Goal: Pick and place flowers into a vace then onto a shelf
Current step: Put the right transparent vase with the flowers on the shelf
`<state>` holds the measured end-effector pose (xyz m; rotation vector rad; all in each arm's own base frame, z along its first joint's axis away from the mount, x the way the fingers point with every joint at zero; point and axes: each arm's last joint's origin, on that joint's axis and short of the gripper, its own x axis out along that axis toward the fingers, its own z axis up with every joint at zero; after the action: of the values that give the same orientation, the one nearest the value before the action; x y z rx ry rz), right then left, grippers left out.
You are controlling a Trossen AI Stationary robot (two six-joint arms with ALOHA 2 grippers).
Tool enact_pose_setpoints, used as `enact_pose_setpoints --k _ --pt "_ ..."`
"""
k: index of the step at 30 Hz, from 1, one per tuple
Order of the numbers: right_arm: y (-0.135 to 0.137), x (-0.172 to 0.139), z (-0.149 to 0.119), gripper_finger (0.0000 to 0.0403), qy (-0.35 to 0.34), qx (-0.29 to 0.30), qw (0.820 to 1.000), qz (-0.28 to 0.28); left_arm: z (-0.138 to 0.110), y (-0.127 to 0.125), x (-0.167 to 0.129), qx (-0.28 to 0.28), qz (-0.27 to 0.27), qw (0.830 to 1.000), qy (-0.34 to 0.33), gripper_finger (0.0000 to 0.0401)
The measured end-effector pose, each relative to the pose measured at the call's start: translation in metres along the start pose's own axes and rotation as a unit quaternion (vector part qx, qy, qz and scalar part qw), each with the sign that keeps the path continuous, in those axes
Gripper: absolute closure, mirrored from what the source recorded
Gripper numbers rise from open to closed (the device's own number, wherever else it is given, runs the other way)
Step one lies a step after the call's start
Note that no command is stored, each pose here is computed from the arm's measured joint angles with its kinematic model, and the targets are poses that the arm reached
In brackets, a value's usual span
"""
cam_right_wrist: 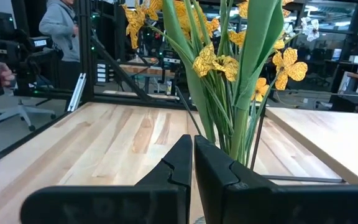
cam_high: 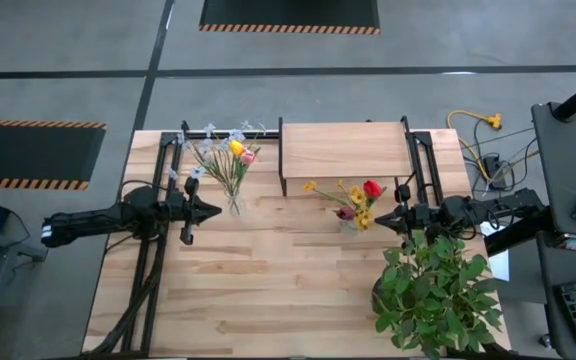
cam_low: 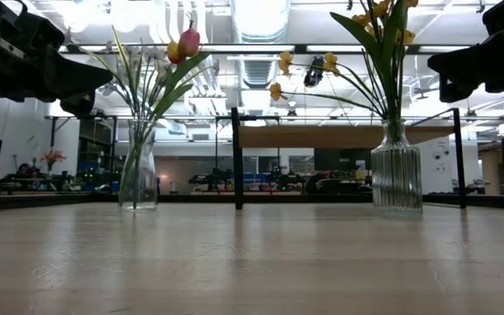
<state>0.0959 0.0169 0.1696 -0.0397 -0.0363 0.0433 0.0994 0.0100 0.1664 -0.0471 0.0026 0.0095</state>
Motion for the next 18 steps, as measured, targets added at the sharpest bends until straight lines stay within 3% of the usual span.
enact_pose_setpoints --k 8,15,18 --pt "0.0 0.0 0.0 0.0394 0.0 -0.004 1.0 0.0 0.0005 0.0 0.0 -0.002 0.0 1.0 -0.003 0.0401" --pt "-0.0008 -0.0001 0.0003 0.0394 -0.001 -0.018 1.0 -0.012 0.0059 0.0003 -0.0004 -0.058 0.007 0.998 -0.026 0.0401" --pt "-0.0007 0.0001 0.0001 0.0391 0.0 0.017 1.0 -0.013 0.0059 0.0004 -0.0004 -0.082 0.009 0.996 -0.026 0.0401"
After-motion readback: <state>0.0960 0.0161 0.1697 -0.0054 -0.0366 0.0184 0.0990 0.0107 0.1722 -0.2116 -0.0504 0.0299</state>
